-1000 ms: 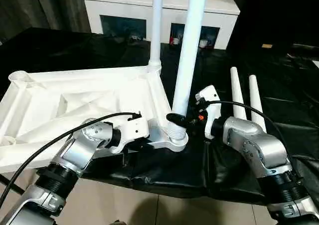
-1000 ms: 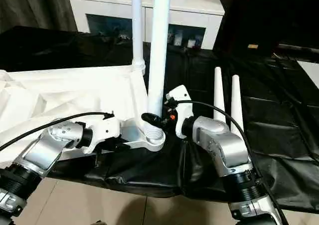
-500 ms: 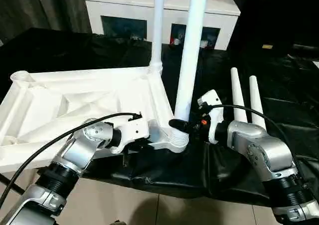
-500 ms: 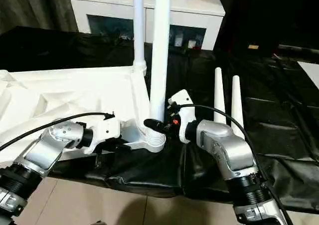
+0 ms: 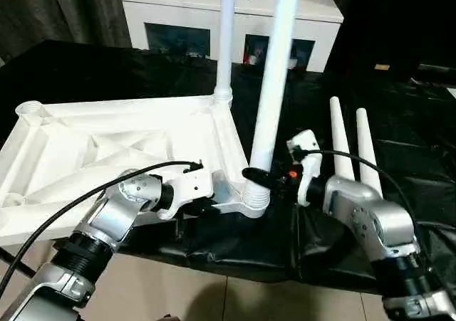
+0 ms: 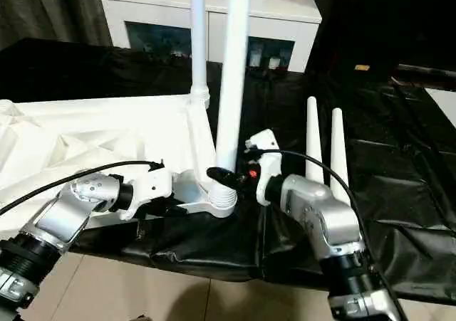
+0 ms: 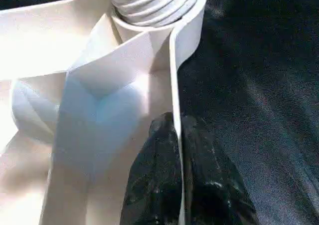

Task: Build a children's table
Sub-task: Insert table leg to table base

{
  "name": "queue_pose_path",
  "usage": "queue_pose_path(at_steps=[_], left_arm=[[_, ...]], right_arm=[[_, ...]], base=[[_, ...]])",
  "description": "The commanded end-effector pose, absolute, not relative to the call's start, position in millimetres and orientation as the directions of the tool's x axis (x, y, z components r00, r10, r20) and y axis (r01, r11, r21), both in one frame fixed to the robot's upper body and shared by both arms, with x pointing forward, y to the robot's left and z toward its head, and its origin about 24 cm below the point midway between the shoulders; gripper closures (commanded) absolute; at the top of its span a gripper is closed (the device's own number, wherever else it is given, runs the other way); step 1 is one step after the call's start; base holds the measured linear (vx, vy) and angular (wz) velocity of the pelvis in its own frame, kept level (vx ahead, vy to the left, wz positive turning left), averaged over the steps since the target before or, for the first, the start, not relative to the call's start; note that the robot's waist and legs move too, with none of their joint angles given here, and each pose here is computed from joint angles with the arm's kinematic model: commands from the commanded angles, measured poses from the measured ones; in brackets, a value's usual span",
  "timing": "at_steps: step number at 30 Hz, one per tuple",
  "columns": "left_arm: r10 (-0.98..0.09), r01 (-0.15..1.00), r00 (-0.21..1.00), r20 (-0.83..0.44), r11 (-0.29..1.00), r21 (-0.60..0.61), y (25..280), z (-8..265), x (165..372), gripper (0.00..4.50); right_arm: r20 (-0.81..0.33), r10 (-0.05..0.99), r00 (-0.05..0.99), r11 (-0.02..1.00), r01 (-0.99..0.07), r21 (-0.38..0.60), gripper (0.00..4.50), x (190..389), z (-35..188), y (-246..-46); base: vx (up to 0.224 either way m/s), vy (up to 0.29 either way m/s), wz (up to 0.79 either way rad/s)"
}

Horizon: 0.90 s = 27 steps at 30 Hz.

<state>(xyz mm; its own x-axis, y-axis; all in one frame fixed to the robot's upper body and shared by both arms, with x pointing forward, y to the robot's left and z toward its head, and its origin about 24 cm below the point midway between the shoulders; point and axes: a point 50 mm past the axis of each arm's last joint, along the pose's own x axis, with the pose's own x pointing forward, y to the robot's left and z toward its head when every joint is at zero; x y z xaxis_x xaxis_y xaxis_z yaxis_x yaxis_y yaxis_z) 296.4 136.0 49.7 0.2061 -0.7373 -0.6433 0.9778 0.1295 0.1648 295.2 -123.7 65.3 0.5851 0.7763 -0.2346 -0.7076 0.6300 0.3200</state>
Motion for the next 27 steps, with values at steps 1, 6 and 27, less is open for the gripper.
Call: queue_pose_path(at_steps=[1, 6, 27], left_arm=[[-0.745, 0.975, 0.205, -0.634, 0.098, 0.200, 129.5, 54.2, 298.8, 4.50], [-0.747, 0.973, 0.212, -0.630, 0.102, 0.207, 129.6, 55.1, 299.8, 4.50], [-0.755, 0.961, 0.252, -0.606, 0.124, 0.246, 127.8, 57.8, 304.9, 4.50]], right_arm=[[-0.354, 0.736, 0.576, 0.676, -0.631, 0.380, 2.65, 283.1, 30.7, -133.6], [-0.322, 0.709, 0.627, 0.702, -0.586, 0.405, 2.65, 275.6, 18.0, -140.0], [-0.228, 0.646, 0.729, 0.764, -0.619, 0.184, 2.65, 247.5, -3.4, -148.6]], base=[[0.000, 0.000, 0.00], [0.000, 0.000, 0.00], [0.000, 0.000, 0.00]])
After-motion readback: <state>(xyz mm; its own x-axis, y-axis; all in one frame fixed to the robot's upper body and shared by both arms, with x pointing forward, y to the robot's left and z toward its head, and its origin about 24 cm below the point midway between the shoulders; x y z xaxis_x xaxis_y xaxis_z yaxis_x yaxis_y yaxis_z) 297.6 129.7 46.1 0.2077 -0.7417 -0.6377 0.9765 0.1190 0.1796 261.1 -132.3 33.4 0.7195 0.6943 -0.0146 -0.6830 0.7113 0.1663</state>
